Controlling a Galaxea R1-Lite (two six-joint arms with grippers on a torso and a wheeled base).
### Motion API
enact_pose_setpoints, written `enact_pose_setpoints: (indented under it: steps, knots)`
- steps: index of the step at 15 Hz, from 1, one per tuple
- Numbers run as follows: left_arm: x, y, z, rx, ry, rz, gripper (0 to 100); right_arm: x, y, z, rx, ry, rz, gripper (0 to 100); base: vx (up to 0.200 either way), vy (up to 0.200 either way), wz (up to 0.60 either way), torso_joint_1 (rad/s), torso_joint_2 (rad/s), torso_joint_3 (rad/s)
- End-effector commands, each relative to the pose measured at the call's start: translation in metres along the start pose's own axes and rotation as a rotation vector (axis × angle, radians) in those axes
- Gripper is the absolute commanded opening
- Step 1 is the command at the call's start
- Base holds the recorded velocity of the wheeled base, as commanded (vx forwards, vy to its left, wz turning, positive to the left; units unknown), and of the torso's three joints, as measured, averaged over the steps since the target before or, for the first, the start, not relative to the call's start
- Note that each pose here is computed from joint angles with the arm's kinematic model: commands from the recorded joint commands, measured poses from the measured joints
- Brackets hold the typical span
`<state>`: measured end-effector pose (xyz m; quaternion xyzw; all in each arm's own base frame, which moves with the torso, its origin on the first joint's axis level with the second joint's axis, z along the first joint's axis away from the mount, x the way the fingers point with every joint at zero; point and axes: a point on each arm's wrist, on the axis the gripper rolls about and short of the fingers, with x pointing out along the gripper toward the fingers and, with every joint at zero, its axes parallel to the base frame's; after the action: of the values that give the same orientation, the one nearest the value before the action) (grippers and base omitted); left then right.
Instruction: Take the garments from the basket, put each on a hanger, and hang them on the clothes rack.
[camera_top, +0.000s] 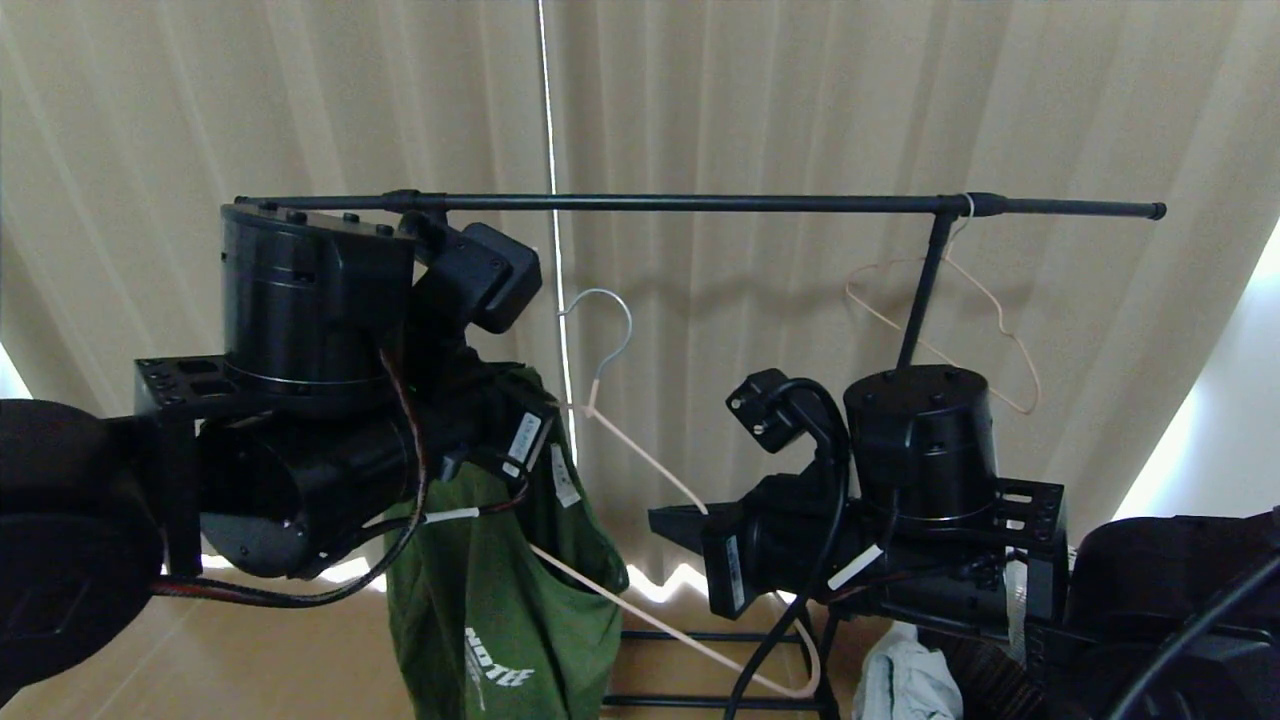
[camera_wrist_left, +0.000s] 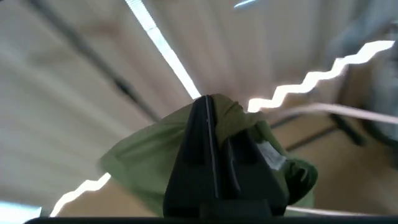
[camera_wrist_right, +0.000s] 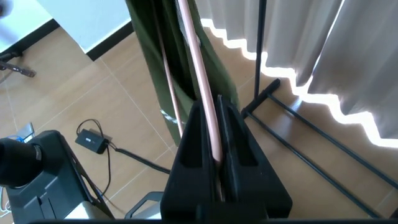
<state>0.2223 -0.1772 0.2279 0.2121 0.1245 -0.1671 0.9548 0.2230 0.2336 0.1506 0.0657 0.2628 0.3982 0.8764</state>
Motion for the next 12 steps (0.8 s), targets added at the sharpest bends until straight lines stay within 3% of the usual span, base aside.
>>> enact_pose_setpoints:
  steps: [1, 12]
  knots:
    - [-0.011, -0.003, 0.002, 0.002, -0.03, -0.048, 0, 0.0, 0.0, 0.0, 0.0, 0.0, 0.001, 0, 0.0, 0.0, 0.0, 0.0, 0.0, 0.0]
    - [-0.029, -0.006, -0.022, 0.015, -0.009, -0.168, 0, -0.008, -0.005, 0.013, 0.002, -0.053, -0.015, 0, 0.0, 0.0, 0.0, 0.0, 0.0, 0.0]
